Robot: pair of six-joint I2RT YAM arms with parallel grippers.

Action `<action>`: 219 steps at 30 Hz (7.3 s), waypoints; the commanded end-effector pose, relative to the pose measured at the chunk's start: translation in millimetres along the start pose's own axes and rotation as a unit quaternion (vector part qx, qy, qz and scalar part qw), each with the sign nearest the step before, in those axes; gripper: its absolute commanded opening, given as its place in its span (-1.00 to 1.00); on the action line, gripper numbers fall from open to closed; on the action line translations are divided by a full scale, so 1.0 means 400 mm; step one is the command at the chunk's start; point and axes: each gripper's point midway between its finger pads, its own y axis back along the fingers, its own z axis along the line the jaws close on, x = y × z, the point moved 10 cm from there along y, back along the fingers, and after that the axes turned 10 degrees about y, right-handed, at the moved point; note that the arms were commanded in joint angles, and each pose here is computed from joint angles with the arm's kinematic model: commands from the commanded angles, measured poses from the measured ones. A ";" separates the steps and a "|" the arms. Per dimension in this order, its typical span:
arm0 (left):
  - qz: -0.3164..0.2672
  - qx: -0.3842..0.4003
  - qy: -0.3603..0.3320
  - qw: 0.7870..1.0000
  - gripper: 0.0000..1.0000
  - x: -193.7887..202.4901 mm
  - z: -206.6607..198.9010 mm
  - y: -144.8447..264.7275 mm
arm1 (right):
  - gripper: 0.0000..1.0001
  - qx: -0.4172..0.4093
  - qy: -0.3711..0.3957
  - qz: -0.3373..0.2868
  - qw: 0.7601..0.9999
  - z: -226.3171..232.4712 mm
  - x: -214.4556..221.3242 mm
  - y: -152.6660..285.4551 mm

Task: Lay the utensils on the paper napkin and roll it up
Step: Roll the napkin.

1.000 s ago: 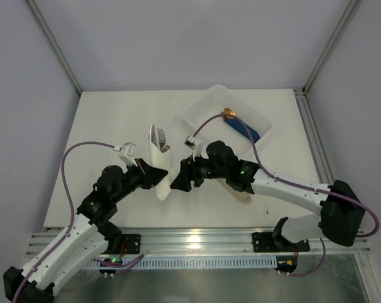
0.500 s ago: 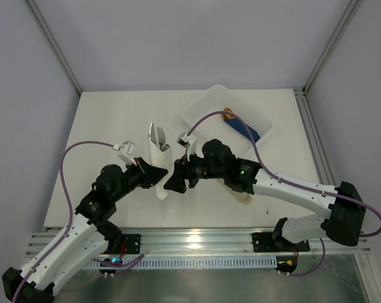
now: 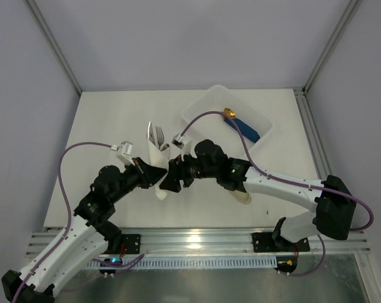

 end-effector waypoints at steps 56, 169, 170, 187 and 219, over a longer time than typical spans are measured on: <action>-0.032 0.108 0.014 0.994 -1.00 -0.042 -0.107 0.045 | 0.37 -0.167 0.014 -0.122 0.978 0.013 -0.101 -0.015; -0.038 0.178 0.018 0.983 -1.00 -0.034 -0.144 0.134 | -0.93 -0.346 0.005 -0.188 0.919 0.094 -0.094 -0.004; -0.037 0.175 0.018 0.984 -1.00 -0.033 -0.142 0.134 | -0.93 -0.347 0.007 -0.190 0.918 0.094 -0.094 -0.001; -0.039 0.163 0.005 0.986 0.10 -0.032 -0.137 0.148 | -0.92 -0.354 0.024 -0.194 0.914 0.099 -0.087 0.015; -0.007 0.182 0.053 0.982 -0.02 -0.025 -0.140 0.097 | -0.92 -0.356 0.054 -0.167 0.918 0.115 -0.091 0.017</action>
